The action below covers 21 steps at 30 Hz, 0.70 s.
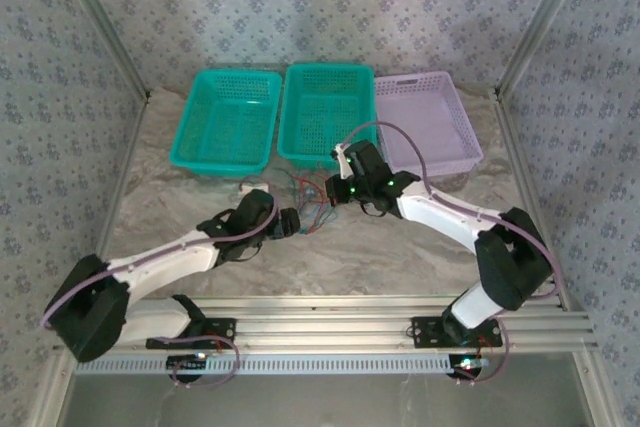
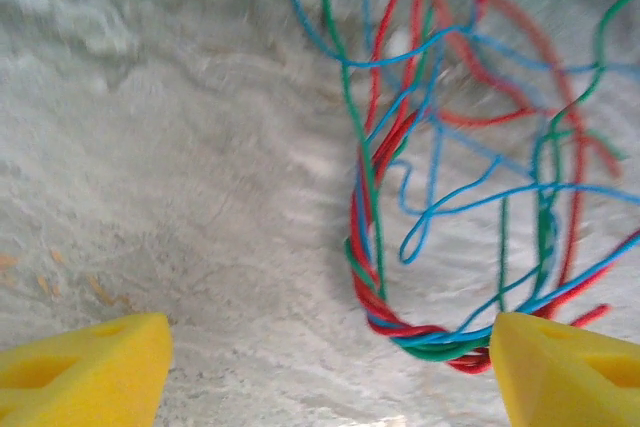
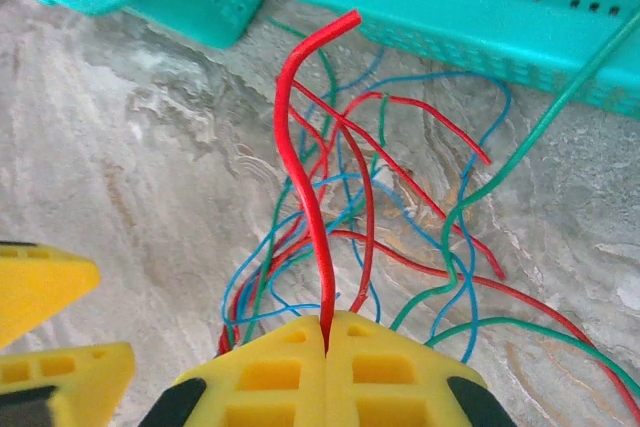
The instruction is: Untangle the cables
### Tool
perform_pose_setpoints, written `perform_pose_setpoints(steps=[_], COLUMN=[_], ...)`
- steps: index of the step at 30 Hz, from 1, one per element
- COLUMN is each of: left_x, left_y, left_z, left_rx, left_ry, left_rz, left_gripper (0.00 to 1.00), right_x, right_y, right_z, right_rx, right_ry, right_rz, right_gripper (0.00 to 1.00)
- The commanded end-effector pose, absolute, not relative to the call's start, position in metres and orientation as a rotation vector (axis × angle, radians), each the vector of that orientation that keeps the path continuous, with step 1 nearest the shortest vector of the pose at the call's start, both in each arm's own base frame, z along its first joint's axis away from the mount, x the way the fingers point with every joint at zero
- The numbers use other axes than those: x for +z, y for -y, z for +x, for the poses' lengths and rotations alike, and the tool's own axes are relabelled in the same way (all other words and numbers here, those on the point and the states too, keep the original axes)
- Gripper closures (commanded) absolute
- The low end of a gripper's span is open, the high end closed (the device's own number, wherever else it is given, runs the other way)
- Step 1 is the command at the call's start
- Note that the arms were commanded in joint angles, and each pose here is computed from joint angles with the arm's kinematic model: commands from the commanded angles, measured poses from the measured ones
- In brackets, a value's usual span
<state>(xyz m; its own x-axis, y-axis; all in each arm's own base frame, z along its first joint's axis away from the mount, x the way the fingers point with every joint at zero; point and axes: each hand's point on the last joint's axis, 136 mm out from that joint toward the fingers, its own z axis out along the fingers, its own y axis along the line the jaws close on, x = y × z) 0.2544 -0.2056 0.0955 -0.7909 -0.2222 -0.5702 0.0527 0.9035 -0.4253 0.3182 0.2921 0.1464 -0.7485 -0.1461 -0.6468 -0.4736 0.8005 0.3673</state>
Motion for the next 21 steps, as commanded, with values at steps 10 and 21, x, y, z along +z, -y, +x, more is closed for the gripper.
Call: perform_pose_setpoints(steps=[10, 21], left_x=[0.119, 0.115], left_y=[0.204, 0.219], left_z=[0.244, 0.238], left_rx=[-0.699, -0.891], left_ry=[-2.34, -2.335], left_rz=[-0.171, -0.256], left_gripper=[0.11, 0.15], right_x=[0.218, 0.238], right_y=[-0.303, -0.293], right_z=[0.283, 0.288], right_rx=[0.951, 1.08], right_ry=[-2.147, -2.078], right_rz=[-0.578, -0.491], right_gripper=[1.0, 1.0])
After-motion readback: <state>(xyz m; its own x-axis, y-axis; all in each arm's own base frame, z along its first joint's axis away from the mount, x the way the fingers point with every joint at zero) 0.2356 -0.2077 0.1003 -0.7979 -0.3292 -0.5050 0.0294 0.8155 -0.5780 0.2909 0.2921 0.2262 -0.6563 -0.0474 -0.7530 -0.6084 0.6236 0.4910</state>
